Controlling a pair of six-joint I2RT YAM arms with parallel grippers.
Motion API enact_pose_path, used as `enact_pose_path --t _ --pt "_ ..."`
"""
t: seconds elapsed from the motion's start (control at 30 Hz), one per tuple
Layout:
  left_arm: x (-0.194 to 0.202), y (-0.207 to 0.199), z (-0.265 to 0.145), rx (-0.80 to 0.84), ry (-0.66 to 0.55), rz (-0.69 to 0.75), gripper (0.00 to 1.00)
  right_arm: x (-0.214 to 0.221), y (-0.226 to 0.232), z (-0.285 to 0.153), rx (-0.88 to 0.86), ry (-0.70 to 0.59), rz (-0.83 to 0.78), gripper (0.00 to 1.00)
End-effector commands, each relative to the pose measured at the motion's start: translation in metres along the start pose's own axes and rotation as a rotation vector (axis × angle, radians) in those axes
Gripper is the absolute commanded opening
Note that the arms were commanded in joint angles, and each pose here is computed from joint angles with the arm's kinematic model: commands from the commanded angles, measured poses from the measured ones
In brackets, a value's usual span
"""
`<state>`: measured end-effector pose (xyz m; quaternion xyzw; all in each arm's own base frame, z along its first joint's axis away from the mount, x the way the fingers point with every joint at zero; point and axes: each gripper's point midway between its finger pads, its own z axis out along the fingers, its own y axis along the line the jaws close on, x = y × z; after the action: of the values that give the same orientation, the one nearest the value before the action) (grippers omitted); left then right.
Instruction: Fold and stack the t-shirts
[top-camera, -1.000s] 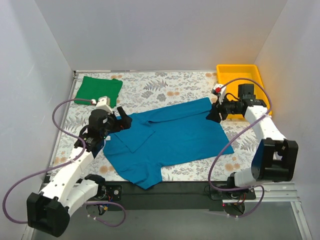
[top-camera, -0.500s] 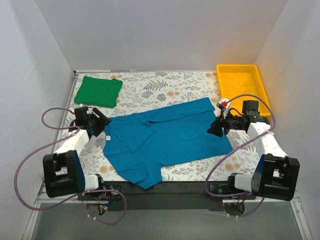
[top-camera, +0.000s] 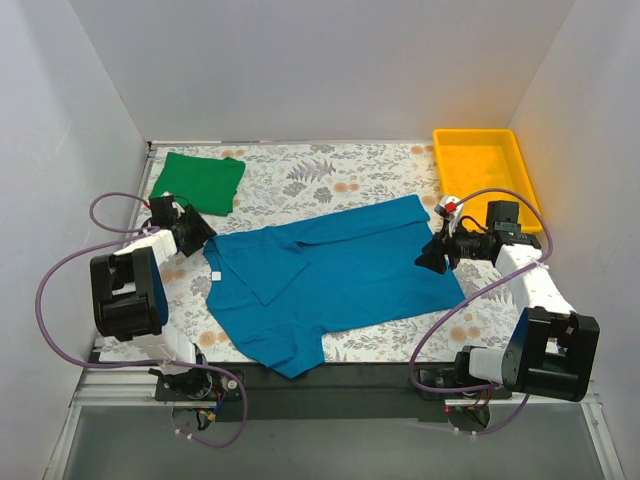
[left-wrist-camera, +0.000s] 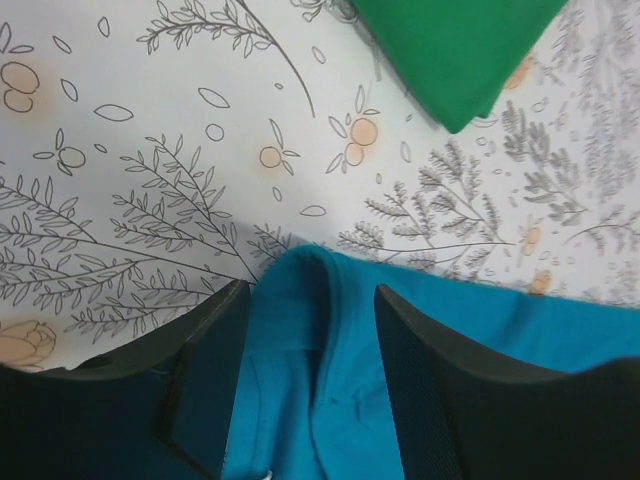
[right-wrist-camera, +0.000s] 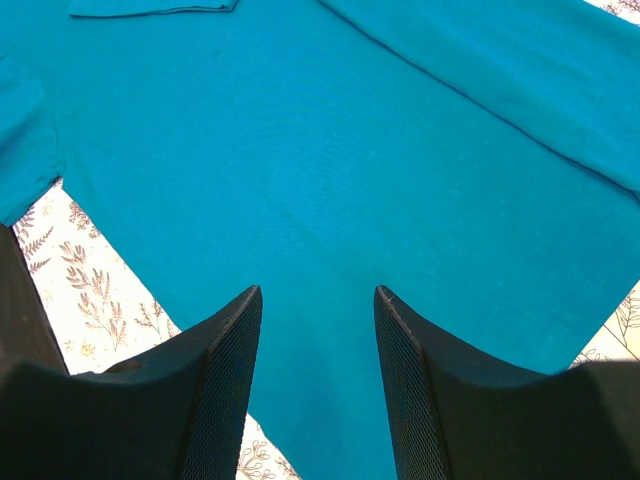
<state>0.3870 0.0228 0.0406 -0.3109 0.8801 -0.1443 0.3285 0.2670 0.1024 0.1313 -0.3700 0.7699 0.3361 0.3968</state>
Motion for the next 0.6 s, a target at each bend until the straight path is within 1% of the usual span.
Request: enact_pose_path --t 0.0,0.1,0.23,0.33,0.43,0.5,0.57 --pt "-0.005 0.002 0.003 -0.001 0.007 0.081 0.51 -0.012 -0.002 0.000 -0.011 -0.035 -0.013 0.56" --pt "0.003 0.003 0.008 0.014 0.038 0.092 0.50 -0.011 -0.003 0.000 -0.013 -0.033 -0.006 0.56" --pt "0.011 0.005 0.012 0.019 0.076 0.097 0.46 -0.012 -0.002 0.000 -0.015 -0.033 0.000 0.56" --pt "0.014 0.008 0.013 0.006 0.095 0.100 0.39 -0.013 -0.002 0.000 -0.014 -0.036 -0.007 0.56" --pt "0.015 0.009 0.013 0.005 0.101 0.104 0.35 -0.014 -0.002 0.000 -0.014 -0.038 -0.007 0.56" --pt "0.016 0.007 0.013 0.013 0.105 0.104 0.29 -0.014 -0.002 -0.001 -0.014 -0.036 -0.006 0.56" --pt "0.014 0.006 0.013 0.018 0.106 0.106 0.25 -0.013 -0.002 -0.001 -0.013 -0.035 -0.004 0.56"
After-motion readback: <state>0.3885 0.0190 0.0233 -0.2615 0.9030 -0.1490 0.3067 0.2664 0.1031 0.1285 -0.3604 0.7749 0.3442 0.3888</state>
